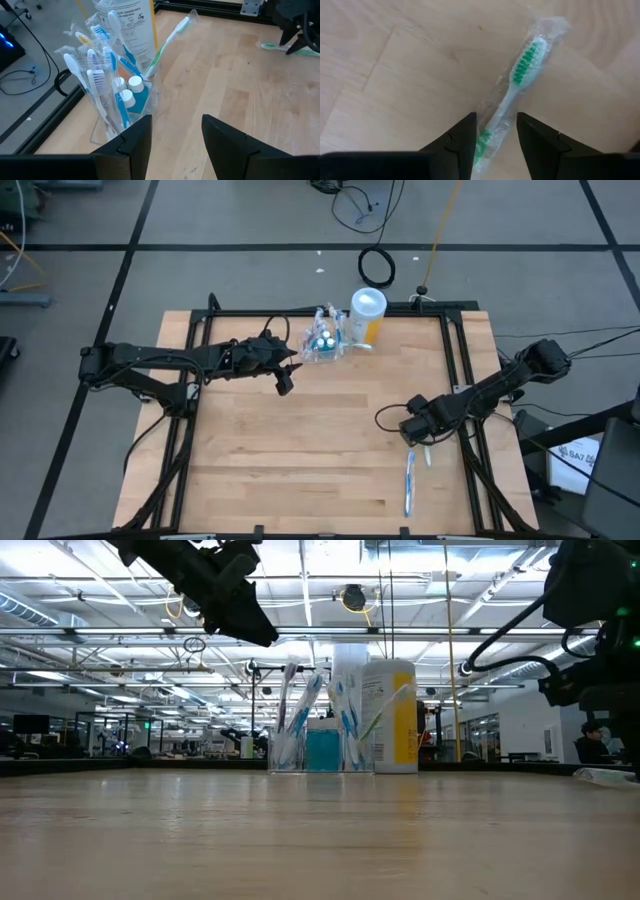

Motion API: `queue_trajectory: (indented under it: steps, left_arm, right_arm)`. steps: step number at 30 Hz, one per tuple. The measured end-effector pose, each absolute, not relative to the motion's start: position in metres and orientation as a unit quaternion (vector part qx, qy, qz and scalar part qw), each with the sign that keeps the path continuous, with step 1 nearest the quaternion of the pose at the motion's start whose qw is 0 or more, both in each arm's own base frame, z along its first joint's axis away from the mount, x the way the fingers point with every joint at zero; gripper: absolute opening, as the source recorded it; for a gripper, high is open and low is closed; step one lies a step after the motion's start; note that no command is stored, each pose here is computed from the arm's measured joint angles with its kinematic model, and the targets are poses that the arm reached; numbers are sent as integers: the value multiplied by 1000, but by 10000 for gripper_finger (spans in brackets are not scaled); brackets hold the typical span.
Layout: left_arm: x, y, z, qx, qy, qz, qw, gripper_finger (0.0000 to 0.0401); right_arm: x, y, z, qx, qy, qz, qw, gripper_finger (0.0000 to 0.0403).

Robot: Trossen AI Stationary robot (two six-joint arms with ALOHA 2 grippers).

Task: Pick & Place toothbrushing station
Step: Put the green toothbrush into the transparent organizer

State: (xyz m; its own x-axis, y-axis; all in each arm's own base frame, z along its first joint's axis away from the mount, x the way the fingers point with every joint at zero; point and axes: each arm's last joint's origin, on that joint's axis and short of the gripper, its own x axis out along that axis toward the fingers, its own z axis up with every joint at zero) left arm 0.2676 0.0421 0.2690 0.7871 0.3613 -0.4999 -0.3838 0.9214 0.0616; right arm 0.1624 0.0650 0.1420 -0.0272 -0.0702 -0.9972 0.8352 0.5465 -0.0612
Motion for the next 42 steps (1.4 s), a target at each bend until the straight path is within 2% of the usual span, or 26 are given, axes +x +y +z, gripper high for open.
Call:
queue_trajectory:
  steps: [5, 12, 14, 17, 24, 29, 37, 42]
  left_arm:
    - [268, 42, 269, -21, 260, 197, 945, 179]
    - [268, 42, 269, -21, 260, 197, 945, 179]
    - [268, 42, 269, -21, 260, 197, 945, 180]
    - [268, 42, 269, -21, 260, 197, 945, 180]
    - [270, 42, 273, -26, 237, 198, 951, 179]
    - [271, 42, 274, -37, 231, 185, 955, 180]
    - [274, 38, 272, -55, 232, 112, 965, 180]
    - [287, 37, 267, -66, 212, 75, 972, 179]
  right_arm:
    - [166, 63, 142, 311, 605, -365, 635, 100]
    - [168, 62, 140, 301, 607, -337, 654, 14]
    - [171, 63, 140, 290, 607, -311, 671, 11]
    - [182, 65, 141, 272, 576, -268, 723, 18]
    - [220, 61, 159, 206, 433, -161, 863, 4]
    - [246, 47, 184, 131, 296, -112, 940, 0]
    - [266, 15, 219, 18, 126, -97, 987, 0]
    - [271, -2, 234, 15, 50, -36, 998, 0]
